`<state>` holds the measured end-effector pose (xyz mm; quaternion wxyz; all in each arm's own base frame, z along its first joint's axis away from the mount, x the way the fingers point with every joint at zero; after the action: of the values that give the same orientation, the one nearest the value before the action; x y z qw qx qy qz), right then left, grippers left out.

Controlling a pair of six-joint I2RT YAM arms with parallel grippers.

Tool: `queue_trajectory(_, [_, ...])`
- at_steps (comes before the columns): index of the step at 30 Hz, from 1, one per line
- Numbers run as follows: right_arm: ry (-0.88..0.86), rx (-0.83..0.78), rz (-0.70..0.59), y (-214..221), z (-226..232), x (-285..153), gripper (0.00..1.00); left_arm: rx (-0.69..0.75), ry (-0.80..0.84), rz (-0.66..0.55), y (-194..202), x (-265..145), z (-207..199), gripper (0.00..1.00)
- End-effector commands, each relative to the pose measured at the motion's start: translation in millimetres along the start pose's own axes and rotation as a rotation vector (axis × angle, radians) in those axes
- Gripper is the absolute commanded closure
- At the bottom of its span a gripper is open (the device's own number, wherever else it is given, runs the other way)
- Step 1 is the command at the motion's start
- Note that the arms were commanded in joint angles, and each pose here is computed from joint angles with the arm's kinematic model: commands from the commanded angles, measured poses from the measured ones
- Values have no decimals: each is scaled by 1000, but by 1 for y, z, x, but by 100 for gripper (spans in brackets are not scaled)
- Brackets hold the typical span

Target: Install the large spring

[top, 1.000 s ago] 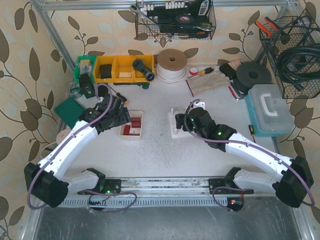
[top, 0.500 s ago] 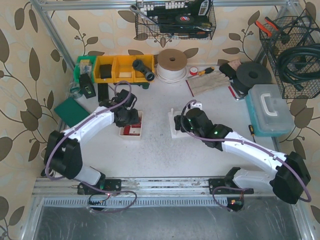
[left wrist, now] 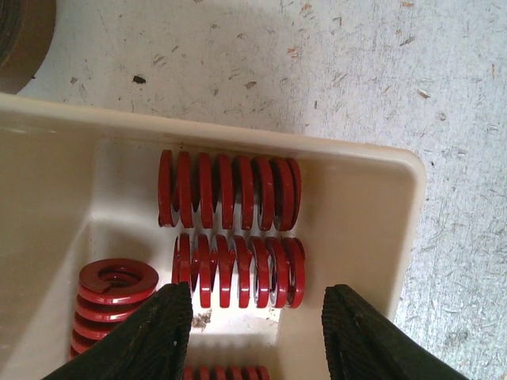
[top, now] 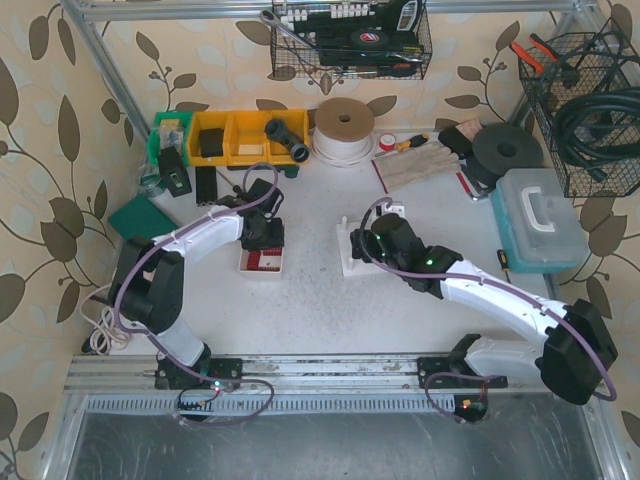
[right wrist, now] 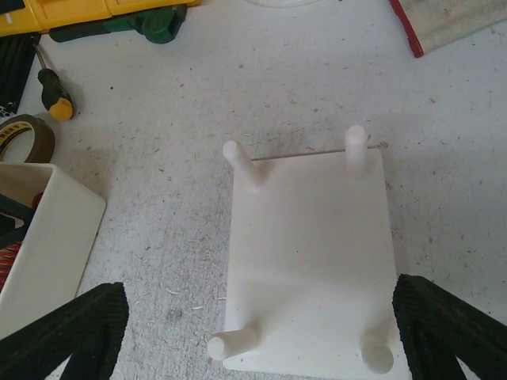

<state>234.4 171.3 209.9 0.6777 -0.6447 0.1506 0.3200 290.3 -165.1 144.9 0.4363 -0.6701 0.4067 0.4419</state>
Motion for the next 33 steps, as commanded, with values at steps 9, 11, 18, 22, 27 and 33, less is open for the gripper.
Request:
queue_trajectory(9, [5, 6, -10, -11, 4, 6, 11, -93, -98, -17, 4, 6, 13, 49])
queue_trajectory(11, [4, 6, -9, -11, 5, 6, 11, -101, -117, -10, 6, 8, 14, 49])
queue_trajectory(18, [-2, 5, -7, -12, 5, 7, 11, -104, -129, 3, 8, 18, 13, 49])
queue_trajectory(22, [-2, 6, -6, -12, 5, 8, 11, -106, -134, 8, 7, 23, 12, 49])
queue_trajectory(27, [1, -1, 3, -12, 6, 11, 11, -93, -153, 18, 5, 29, 11, 49])
queue_trajectory(33, [8, 2, 6, -12, 5, 13, 11, -53, -175, 13, -2, 34, 6, 55])
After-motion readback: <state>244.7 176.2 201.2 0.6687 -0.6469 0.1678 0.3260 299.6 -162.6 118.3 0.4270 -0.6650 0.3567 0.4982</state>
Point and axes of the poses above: each gripper's point midway between its finger pads, its own x axis out along the fingers, its own z axis along the line the jaws close on, y = z × x, the point moved 8 cm from there along -x, back along the fingers, and after that the axes turned 12 degrees about -x, right-handed, at the moved point
